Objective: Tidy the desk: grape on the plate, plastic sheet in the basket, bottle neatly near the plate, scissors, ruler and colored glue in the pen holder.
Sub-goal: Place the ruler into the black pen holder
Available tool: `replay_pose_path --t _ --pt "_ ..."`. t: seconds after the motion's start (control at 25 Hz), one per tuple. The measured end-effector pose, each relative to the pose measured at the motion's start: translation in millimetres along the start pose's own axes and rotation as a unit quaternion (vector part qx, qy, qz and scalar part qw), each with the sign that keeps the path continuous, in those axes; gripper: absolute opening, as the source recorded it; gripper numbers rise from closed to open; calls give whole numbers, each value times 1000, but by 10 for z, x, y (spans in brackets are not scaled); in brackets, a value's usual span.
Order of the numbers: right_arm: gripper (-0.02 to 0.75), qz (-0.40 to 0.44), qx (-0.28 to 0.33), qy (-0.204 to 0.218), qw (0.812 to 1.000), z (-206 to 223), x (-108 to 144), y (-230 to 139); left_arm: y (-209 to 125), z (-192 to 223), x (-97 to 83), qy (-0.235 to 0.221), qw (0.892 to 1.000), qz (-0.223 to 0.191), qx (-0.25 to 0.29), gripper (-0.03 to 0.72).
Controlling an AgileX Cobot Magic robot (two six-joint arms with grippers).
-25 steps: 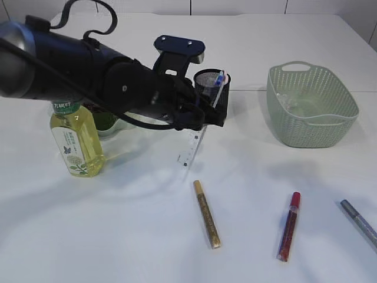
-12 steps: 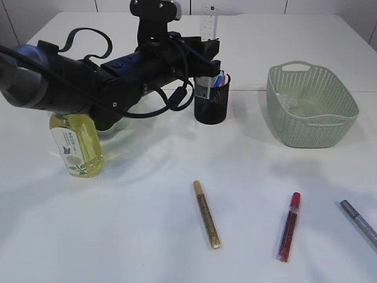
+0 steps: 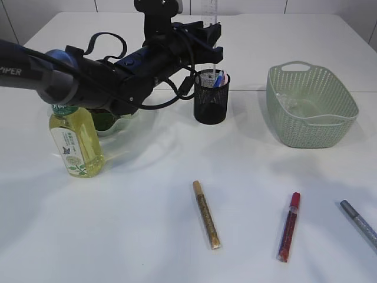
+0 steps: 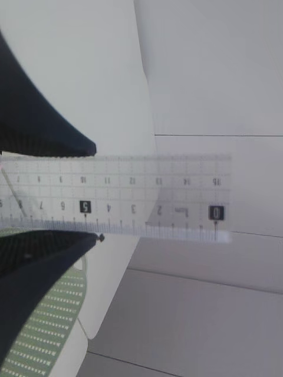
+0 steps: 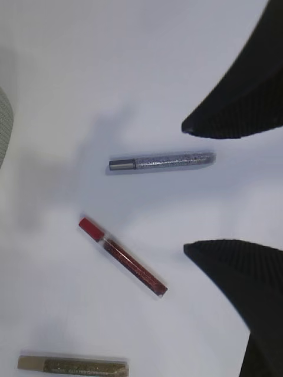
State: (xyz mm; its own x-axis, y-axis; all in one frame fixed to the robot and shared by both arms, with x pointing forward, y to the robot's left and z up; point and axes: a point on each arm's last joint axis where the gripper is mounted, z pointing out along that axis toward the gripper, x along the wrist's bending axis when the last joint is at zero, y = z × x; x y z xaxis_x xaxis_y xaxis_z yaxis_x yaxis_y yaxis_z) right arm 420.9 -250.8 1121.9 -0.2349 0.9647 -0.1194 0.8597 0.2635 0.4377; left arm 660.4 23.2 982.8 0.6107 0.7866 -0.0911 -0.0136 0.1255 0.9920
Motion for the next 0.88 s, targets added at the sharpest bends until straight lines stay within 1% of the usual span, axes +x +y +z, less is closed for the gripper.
replay_pose_path --t 0.32,0.6,0.88 --pt "438 -6 -8 -14 1000 0 -25 15 -73 170 173 13 1000 4 -13 276" --pt "438 -9 -30 -18 999 -2 -32 55 -173 279 231 17 1000 5 -11 276" --pt "438 -9 -35 -18 999 -2 -32 64 -243 348 256 20 1000 5 -4 276"
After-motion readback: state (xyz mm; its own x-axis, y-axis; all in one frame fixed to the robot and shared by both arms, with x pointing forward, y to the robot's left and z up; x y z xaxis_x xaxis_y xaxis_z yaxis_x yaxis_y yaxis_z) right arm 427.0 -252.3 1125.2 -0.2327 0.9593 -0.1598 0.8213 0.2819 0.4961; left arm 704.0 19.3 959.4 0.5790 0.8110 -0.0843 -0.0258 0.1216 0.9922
